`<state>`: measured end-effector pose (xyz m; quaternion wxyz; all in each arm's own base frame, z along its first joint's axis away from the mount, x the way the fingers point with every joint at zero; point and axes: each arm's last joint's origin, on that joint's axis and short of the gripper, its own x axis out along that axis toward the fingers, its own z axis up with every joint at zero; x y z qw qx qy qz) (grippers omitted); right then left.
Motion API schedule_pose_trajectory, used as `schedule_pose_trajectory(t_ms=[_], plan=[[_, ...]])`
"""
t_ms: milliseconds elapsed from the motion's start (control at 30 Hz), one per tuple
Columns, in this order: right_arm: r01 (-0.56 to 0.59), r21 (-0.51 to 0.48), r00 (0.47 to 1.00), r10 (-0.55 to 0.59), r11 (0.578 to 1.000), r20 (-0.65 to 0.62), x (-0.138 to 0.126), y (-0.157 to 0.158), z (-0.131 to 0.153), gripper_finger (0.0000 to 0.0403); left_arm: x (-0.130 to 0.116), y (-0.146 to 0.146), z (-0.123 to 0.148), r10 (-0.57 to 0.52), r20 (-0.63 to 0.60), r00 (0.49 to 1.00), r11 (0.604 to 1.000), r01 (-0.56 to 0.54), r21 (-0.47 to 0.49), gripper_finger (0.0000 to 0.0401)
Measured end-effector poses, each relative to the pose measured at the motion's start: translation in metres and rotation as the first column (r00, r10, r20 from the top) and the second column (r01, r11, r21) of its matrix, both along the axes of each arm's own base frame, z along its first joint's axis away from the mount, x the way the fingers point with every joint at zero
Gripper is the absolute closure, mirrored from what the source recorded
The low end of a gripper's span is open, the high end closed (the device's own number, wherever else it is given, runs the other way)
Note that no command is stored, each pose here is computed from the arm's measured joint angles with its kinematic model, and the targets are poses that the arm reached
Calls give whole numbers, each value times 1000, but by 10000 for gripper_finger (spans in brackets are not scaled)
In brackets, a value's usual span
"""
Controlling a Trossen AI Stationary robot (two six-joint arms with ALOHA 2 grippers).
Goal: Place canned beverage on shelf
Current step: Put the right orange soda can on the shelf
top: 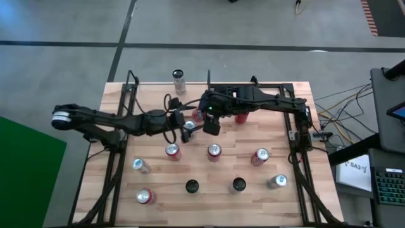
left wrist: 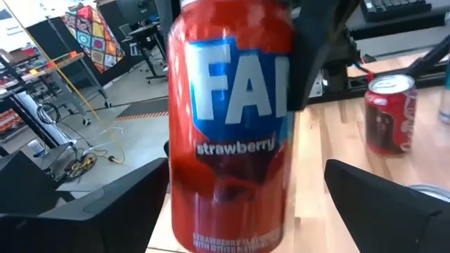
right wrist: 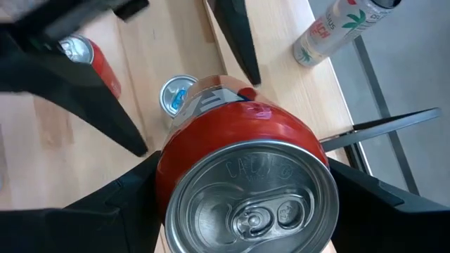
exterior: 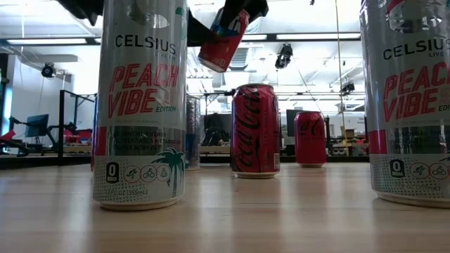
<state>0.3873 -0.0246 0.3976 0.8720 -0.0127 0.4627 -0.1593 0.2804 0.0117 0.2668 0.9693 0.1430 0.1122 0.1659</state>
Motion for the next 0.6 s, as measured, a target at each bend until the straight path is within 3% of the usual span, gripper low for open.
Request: schedule_pose_trajectory(t_ms=[333, 600], plan=[[-13, 6, 1000, 13, 1000, 11, 0, 4, 2, 115, 22, 4, -6, 11, 24, 1000, 1000, -11, 13, 45], [-17, 10, 1000, 17, 1000, 1, -1, 4, 1, 115, 26, 4, -10, 14, 12, 1000, 1000, -15, 26, 119]])
